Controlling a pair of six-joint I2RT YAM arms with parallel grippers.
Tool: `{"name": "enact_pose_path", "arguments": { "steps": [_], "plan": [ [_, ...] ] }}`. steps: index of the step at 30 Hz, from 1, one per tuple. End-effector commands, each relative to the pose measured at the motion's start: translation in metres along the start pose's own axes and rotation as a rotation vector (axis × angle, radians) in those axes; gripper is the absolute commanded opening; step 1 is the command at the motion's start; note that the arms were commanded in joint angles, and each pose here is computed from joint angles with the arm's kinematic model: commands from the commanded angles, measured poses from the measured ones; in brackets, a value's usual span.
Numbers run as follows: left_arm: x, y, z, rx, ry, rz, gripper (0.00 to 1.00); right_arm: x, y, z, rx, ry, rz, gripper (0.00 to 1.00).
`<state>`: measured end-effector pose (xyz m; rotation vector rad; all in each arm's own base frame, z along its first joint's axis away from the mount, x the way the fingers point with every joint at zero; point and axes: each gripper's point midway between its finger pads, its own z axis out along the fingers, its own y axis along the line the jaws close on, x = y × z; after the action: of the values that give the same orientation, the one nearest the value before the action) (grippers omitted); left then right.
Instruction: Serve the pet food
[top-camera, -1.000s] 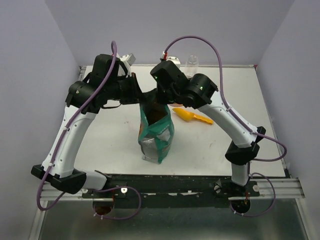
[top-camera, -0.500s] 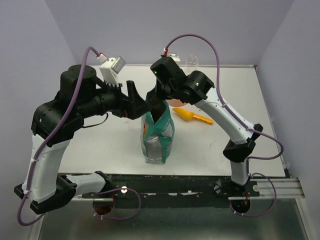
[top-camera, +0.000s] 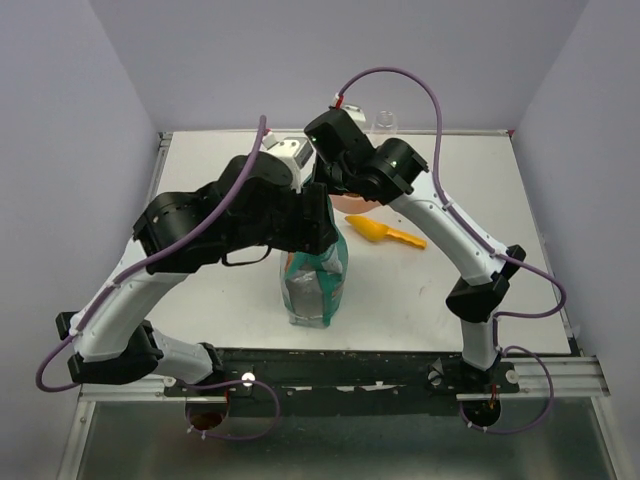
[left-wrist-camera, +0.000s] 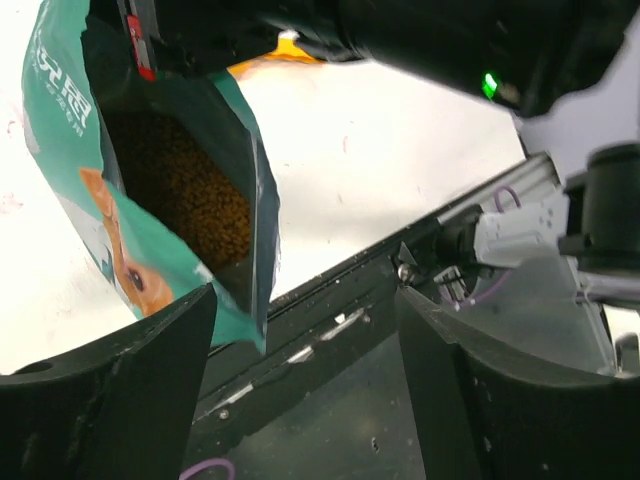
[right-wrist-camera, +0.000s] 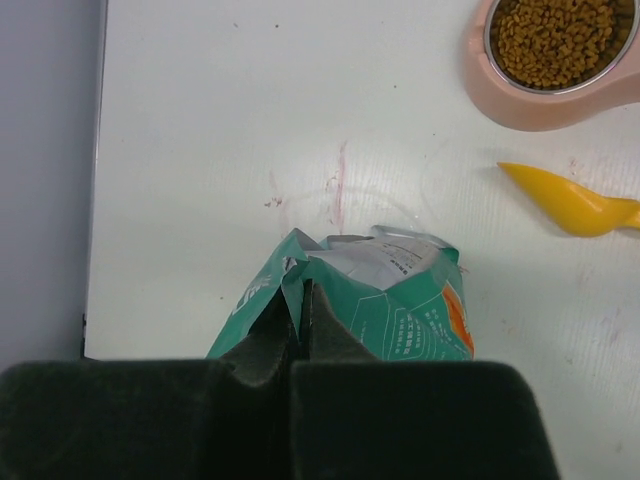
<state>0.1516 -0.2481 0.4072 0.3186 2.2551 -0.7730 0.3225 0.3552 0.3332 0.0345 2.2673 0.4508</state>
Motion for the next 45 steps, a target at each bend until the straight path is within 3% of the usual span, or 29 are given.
{"name": "enact_pose_path", "arguments": {
  "steps": [1, 4, 8, 18, 25, 28, 32, 36, 41, 44, 45],
  "plan": [
    [0.017, 0.036, 0.009, -0.216, 0.074, 0.022, 0.66, -0.028, -0.006, 0.007, 0.037, -0.112, 0.091, 0.01],
    [0.015, 0.039, 0.012, -0.248, 0.073, 0.038, 0.51, -0.03, -0.008, 0.006, 0.049, -0.122, 0.095, 0.01],
    [0.023, 0.042, 0.012, -0.286, 0.111, 0.039, 0.5, -0.031, -0.011, 0.005, 0.059, -0.13, 0.092, 0.01],
    [0.034, 0.035, -0.024, -0.189, 0.119, 0.009, 0.75, -0.031, -0.022, 0.009, 0.086, -0.126, 0.076, 0.01],
    [0.062, 0.058, -0.015, -0.274, 0.177, -0.064, 0.77, -0.04, -0.03, 0.006, 0.091, -0.136, 0.116, 0.01],
    [0.06, 0.053, -0.003, -0.285, 0.198, -0.048, 0.73, -0.04, -0.029, 0.006, 0.089, -0.136, 0.123, 0.01],
    [0.039, 0.05, 0.007, -0.316, 0.159, 0.005, 0.56, -0.039, -0.027, 0.005, 0.079, -0.13, 0.13, 0.01],
    [0.04, 0.06, 0.023, -0.379, 0.182, 0.063, 0.54, -0.038, -0.024, 0.006, 0.067, -0.125, 0.134, 0.01],
    [0.043, 0.074, 0.022, -0.431, 0.175, 0.096, 0.43, -0.038, -0.027, 0.004, 0.074, -0.127, 0.129, 0.01],
    [0.044, 0.081, 0.018, -0.45, 0.165, 0.113, 0.33, -0.038, -0.032, 0.004, 0.095, -0.134, 0.125, 0.01],
    [0.045, 0.084, 0.016, -0.454, 0.167, 0.121, 0.23, -0.039, -0.035, 0.002, 0.106, -0.142, 0.127, 0.01]
  ]
}}
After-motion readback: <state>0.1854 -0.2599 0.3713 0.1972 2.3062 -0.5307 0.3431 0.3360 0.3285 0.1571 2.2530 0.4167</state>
